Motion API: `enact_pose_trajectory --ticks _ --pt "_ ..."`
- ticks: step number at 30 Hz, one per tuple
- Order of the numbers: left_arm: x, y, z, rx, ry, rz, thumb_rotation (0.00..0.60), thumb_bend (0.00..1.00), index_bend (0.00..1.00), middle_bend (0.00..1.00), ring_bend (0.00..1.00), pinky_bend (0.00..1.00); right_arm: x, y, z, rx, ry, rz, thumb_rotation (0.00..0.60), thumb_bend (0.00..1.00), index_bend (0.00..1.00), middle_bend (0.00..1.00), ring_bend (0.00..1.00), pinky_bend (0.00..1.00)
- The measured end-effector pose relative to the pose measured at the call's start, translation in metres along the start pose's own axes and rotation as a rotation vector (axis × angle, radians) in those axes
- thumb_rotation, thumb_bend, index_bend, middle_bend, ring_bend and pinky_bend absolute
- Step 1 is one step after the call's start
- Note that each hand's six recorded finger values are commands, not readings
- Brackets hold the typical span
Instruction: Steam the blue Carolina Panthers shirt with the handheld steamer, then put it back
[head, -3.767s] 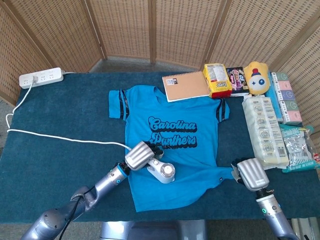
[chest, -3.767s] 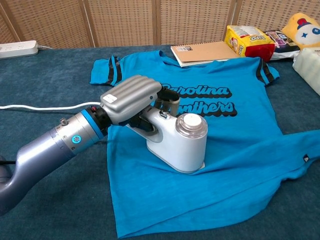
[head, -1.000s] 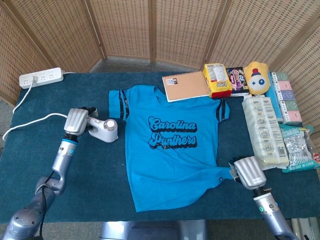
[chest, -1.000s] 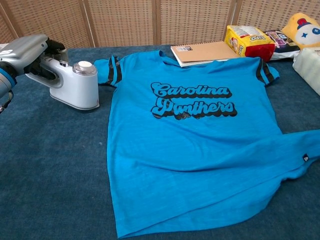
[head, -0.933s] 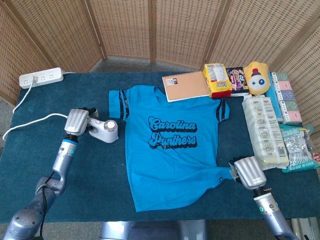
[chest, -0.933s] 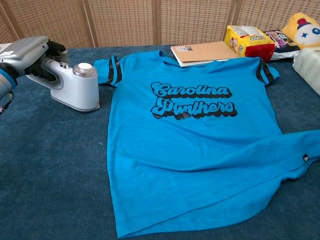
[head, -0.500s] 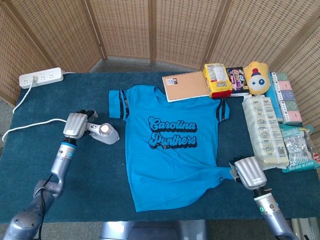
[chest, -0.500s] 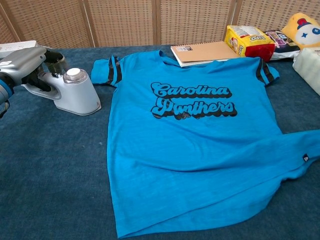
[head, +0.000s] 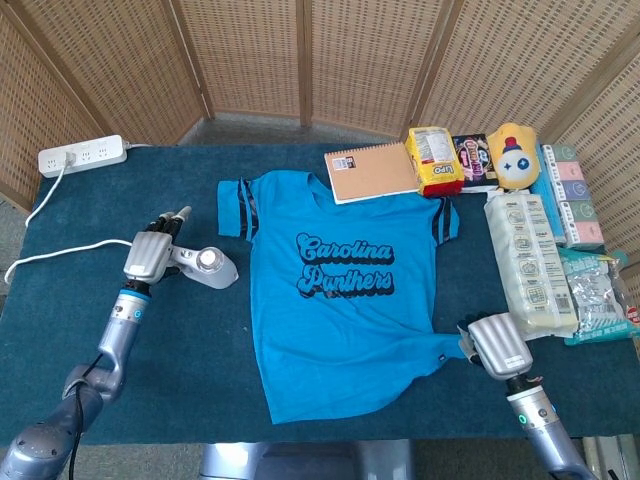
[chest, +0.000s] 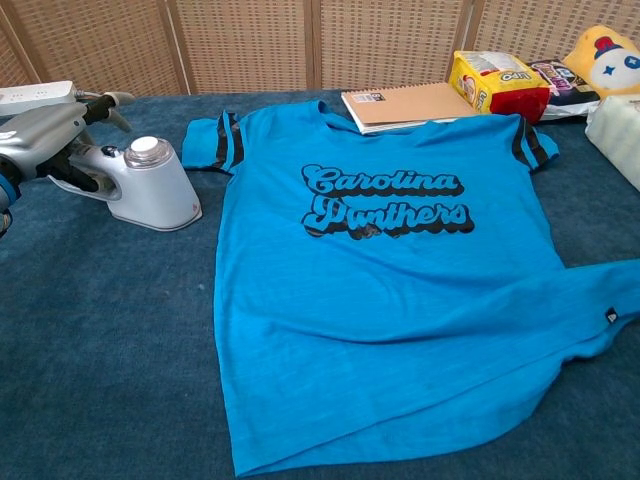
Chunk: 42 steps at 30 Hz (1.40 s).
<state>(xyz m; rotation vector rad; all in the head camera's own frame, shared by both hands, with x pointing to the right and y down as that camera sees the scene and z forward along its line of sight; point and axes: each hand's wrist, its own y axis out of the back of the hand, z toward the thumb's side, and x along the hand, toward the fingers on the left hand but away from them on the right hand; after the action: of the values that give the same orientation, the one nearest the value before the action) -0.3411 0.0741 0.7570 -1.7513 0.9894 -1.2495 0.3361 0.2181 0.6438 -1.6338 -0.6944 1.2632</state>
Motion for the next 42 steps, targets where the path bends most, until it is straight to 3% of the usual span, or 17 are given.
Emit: enact_pose_trajectory --ticks 14,27,36,42 --pt "-0.012 0.009 -0.002 -0.014 -0.020 0.041 0.599 0.26 0.00 0.15 0.07 0.23 0.000 0.002 0.002 -0.001 0.005 -0.007 0.600 0.36 0.76 0.70 0.71 0.78" --pt "-0.037 0.028 -0.005 -0.085 -0.050 0.073 0.599 0.26 0.00 0.15 0.07 0.23 0.005 0.008 0.003 -0.006 0.004 -0.026 0.600 0.36 0.75 0.70 0.70 0.78" --pt "-0.068 0.045 -0.007 -0.120 -0.051 0.066 0.599 0.26 0.00 0.15 0.07 0.23 0.015 0.008 -0.002 -0.017 -0.019 -0.006 0.600 0.35 0.49 0.54 0.57 0.66" --pt "-0.094 0.066 -0.010 -0.152 -0.036 0.085 0.599 0.26 0.00 0.15 0.07 0.23 0.026 0.018 -0.011 -0.030 -0.051 -0.019 0.600 0.35 0.43 0.48 0.49 0.57"
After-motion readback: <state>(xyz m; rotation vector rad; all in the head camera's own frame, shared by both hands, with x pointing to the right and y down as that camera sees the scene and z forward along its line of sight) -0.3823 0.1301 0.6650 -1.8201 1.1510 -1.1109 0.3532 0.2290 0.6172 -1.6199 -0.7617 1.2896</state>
